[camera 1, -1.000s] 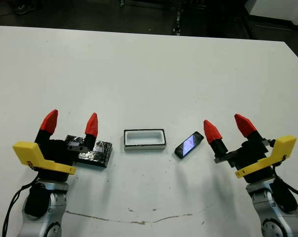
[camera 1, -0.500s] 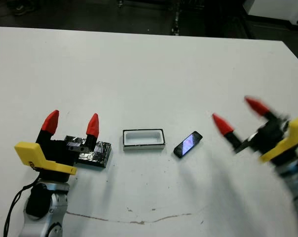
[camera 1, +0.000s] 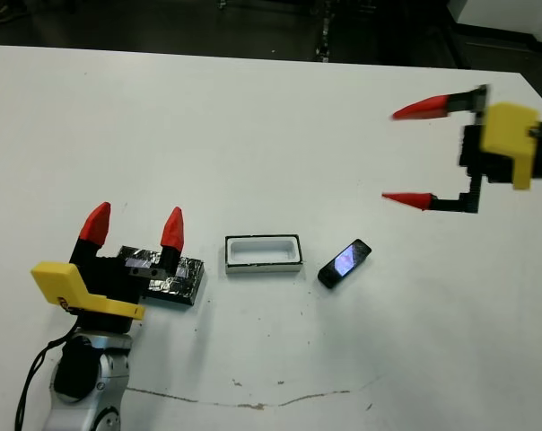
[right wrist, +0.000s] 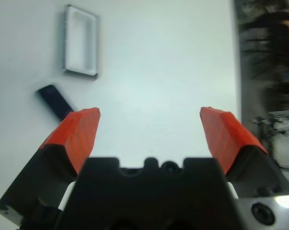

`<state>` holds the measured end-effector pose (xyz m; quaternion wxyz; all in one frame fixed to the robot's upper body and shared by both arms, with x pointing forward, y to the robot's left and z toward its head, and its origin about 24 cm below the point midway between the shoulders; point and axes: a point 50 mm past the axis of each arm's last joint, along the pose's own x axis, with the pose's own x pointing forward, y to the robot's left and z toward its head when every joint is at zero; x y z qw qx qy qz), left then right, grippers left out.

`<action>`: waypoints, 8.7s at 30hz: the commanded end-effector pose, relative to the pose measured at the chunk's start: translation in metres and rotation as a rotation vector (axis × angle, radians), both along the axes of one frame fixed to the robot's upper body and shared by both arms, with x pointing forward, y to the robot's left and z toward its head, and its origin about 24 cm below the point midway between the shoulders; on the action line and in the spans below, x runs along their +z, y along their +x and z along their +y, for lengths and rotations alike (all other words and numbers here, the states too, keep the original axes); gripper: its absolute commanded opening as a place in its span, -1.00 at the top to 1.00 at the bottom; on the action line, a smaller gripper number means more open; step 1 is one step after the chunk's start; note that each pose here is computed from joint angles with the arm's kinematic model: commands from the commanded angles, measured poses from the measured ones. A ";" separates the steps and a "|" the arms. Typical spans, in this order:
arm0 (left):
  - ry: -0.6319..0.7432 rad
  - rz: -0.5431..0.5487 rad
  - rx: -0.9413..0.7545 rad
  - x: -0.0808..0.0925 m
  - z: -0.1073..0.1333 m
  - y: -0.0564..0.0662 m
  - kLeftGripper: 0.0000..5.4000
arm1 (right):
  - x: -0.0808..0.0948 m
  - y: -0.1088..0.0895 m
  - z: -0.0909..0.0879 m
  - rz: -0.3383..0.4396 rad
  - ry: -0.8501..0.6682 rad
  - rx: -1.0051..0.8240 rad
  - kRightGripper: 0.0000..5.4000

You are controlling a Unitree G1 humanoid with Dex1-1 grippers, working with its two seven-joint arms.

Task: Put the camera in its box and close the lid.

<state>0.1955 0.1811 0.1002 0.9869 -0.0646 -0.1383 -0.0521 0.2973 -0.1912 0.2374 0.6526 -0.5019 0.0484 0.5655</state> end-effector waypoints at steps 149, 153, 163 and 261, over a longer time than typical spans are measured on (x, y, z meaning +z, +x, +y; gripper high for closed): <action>0.019 0.013 0.029 -0.004 0.002 -0.004 -1.00 | -0.117 0.018 0.113 0.731 0.276 -0.071 0.38; 0.024 0.011 0.029 -0.004 0.002 -0.005 -1.00 | -0.117 0.018 0.112 0.706 0.265 -0.059 0.38; 0.007 0.015 0.024 -0.004 0.002 -0.004 -1.00 | -0.118 0.021 0.104 0.687 0.236 -0.090 0.38; 0.960 0.343 -1.401 0.107 0.058 0.068 -1.00 | -0.161 -0.114 0.001 0.134 1.276 -1.107 1.00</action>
